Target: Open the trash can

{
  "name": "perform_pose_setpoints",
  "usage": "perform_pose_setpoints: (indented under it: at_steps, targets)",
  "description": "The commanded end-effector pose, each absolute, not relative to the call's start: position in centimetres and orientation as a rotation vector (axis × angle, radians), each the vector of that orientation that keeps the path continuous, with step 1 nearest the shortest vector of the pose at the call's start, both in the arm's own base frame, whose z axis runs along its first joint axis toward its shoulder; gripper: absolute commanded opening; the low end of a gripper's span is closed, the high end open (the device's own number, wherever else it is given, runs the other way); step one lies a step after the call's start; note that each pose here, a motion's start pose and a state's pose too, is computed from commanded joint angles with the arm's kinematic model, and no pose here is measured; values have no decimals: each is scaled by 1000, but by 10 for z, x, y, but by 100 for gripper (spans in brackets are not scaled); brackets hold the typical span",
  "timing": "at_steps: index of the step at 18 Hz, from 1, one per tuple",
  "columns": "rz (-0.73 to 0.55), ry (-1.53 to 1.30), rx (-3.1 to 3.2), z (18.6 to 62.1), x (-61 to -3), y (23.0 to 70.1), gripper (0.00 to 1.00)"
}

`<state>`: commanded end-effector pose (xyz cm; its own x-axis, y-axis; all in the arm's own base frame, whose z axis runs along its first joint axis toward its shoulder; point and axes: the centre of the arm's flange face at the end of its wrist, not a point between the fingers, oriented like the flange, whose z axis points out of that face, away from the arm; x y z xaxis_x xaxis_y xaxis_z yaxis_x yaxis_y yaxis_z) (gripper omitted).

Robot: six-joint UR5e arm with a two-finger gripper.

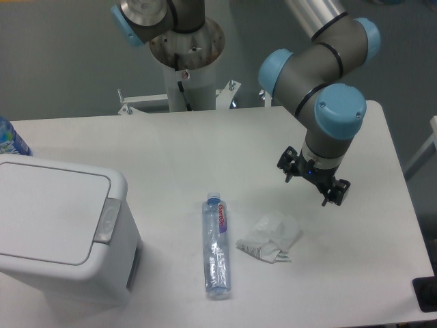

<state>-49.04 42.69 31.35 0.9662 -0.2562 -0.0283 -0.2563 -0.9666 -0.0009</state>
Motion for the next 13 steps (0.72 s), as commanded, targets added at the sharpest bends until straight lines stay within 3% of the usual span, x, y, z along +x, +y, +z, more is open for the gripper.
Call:
perform_pose_setpoints:
  at_steps: [13]
  targets:
    - [36, 300, -3037, 329, -485, 440, 100]
